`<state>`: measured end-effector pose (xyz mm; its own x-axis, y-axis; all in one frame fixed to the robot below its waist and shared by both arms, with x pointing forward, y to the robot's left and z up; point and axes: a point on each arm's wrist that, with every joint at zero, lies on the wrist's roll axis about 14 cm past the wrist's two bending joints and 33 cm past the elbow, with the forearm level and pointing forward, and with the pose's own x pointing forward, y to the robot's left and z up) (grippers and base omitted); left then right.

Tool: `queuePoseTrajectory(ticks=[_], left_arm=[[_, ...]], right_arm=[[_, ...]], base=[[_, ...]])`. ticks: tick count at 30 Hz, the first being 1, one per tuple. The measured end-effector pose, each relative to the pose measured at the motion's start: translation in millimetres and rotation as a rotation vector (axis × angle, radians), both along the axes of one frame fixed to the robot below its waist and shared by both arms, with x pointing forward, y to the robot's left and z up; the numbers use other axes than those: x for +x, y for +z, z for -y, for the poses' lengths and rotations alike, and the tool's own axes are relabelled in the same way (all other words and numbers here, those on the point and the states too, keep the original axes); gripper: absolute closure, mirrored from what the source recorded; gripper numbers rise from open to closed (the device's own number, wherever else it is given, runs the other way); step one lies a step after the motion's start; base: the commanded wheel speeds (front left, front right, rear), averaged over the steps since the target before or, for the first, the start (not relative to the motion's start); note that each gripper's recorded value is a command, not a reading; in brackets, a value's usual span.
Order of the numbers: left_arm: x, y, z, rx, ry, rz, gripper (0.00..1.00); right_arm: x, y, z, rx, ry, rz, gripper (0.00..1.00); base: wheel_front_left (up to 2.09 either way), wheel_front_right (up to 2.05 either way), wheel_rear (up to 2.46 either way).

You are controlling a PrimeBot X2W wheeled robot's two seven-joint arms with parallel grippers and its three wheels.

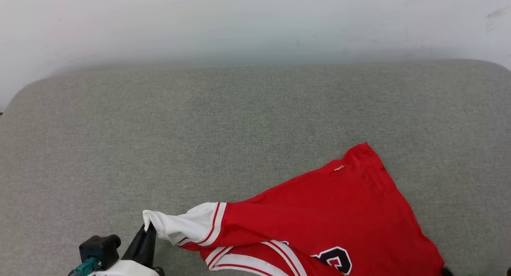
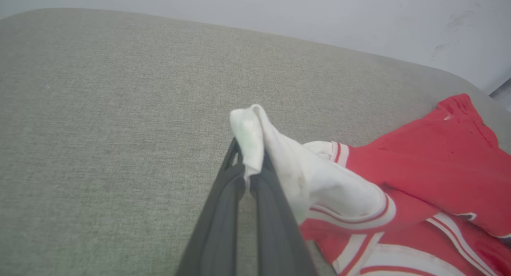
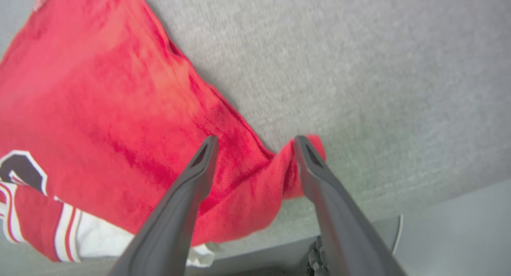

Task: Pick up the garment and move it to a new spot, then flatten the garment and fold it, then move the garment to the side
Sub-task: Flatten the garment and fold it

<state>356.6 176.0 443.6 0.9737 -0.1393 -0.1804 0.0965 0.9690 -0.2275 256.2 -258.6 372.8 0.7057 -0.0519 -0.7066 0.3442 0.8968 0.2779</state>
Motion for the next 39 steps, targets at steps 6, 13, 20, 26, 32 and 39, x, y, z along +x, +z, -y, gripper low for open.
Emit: queuePoseTrajectory(ticks=[6,13,20,26,32,39], left_arm=[[-0.9,3.9,0.3,-0.003,0.001,0.009,1.0],[11.4,12.5,1.3,-0.012,0.002,0.045,1.0],[19.7,10.7,4.1,-0.022,-0.004,0.047,1.0],[35.1,11.2,4.7,-0.017,-0.011,0.062,1.0],[46.4,10.0,3.2,-0.018,-0.001,0.074,1.0],[51.2,-4.4,-1.8,-0.016,0.016,0.046,1.0]], right_arm=[[59.2,49.4,-0.3,-0.097,-0.004,0.328,0.0],[116.7,66.0,-25.2,-0.101,0.118,0.42,0.0],[158.8,50.8,-41.9,-0.09,0.352,0.182,0.0],[196.7,53.2,-57.7,-0.119,0.517,0.021,0.0],[221.9,37.3,-83.0,-0.167,0.657,-0.071,0.0],[229.6,-5.9,-98.6,-0.149,0.725,-0.183,0.0]], base=[[0.0,0.0,0.0],[0.0,0.0,0.0],[0.0,0.0,0.0],[0.0,0.0,0.0],[0.0,0.0,0.0],[0.0,0.0,0.0]])
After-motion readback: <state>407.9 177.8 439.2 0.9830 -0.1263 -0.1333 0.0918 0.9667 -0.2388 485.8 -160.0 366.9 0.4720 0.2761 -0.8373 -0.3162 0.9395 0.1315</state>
